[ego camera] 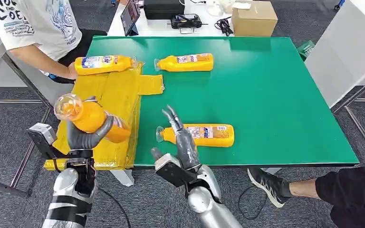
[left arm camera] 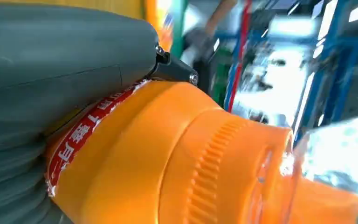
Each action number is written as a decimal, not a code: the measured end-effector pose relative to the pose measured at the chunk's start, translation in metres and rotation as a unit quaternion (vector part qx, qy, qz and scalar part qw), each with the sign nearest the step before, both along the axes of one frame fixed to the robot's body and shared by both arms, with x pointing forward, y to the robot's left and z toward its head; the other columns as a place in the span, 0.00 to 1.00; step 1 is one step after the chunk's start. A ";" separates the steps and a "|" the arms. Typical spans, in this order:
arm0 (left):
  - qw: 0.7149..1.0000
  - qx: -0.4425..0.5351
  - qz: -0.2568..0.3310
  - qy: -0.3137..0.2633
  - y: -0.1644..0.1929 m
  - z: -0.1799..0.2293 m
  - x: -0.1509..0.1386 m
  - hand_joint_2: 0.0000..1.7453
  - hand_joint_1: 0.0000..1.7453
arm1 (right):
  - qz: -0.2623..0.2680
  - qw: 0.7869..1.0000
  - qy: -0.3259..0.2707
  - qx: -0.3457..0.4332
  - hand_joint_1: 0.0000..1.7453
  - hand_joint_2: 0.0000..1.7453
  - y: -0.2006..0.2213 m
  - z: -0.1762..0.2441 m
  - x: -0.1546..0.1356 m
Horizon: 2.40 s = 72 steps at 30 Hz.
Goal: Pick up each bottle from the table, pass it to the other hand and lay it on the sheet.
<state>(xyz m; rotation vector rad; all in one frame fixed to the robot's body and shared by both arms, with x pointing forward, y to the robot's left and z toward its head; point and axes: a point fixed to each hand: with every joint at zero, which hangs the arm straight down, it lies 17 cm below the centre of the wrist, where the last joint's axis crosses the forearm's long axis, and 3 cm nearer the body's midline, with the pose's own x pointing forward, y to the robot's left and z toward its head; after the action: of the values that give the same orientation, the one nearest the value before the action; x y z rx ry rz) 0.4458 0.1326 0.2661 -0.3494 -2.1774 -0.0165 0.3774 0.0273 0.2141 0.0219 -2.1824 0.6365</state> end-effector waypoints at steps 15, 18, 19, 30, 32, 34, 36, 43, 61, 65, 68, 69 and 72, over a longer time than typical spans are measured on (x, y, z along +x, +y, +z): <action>0.879 0.359 0.250 -0.189 -0.004 0.027 0.019 1.00 1.00 | -0.001 0.994 -0.062 0.087 0.00 0.00 -0.022 0.068 -0.011; 0.773 0.499 0.293 -0.261 -0.023 0.016 0.033 1.00 1.00 | 0.021 0.992 -0.077 0.097 0.00 0.00 -0.014 0.085 -0.018; 0.734 0.544 0.291 -0.284 -0.031 0.005 0.039 1.00 1.00 | 0.028 0.991 -0.081 0.100 0.00 0.00 -0.012 0.090 -0.020; 0.667 0.714 0.104 -0.185 -0.002 -0.137 0.086 1.00 1.00 | 0.080 0.987 -0.089 0.103 0.00 0.00 0.008 0.098 -0.041; 0.662 0.725 0.092 -0.170 0.010 -0.150 0.088 1.00 1.00 | 0.083 0.987 -0.088 0.101 0.00 0.00 0.009 0.096 -0.043; 0.661 0.732 0.074 -0.146 0.019 -0.162 0.090 1.00 1.00 | 0.087 0.987 -0.091 0.100 0.00 0.00 0.010 0.095 -0.045; 0.661 0.741 0.042 -0.111 0.029 -0.178 0.092 1.00 1.00 | 0.093 0.987 -0.091 0.098 0.00 0.00 0.012 0.095 -0.047; 0.669 0.743 -0.014 -0.023 0.061 -0.188 0.105 1.00 1.00 | 0.105 0.987 -0.083 0.089 0.00 0.00 0.018 0.087 -0.049; 0.601 0.798 -0.035 -0.010 0.087 -0.208 0.108 1.00 1.00 | 0.131 0.988 -0.056 0.065 0.00 0.00 0.034 0.063 -0.051; 0.588 0.808 -0.042 -0.009 0.090 -0.216 0.104 1.00 1.00 | 0.133 0.988 -0.051 0.062 0.00 0.00 0.035 0.059 -0.050; 0.577 0.816 -0.048 -0.008 0.091 -0.224 0.101 1.00 1.00 | 0.136 0.988 -0.047 0.060 0.00 0.00 0.037 0.056 -0.050; 0.577 0.815 -0.051 -0.006 0.091 -0.226 0.099 1.00 1.00 | 0.137 0.988 -0.046 0.059 0.00 0.00 0.037 0.055 -0.050; 0.579 0.813 -0.058 0.000 0.090 -0.234 0.094 1.00 1.00 | 0.137 0.988 -0.043 0.058 0.00 0.00 0.038 0.052 -0.049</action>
<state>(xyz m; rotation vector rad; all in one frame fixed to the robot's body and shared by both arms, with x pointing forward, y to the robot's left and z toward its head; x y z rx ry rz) 0.5397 0.2229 0.0326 0.5970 -1.2709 -1.9097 0.3279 0.0648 0.2663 0.3663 -2.3184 0.6723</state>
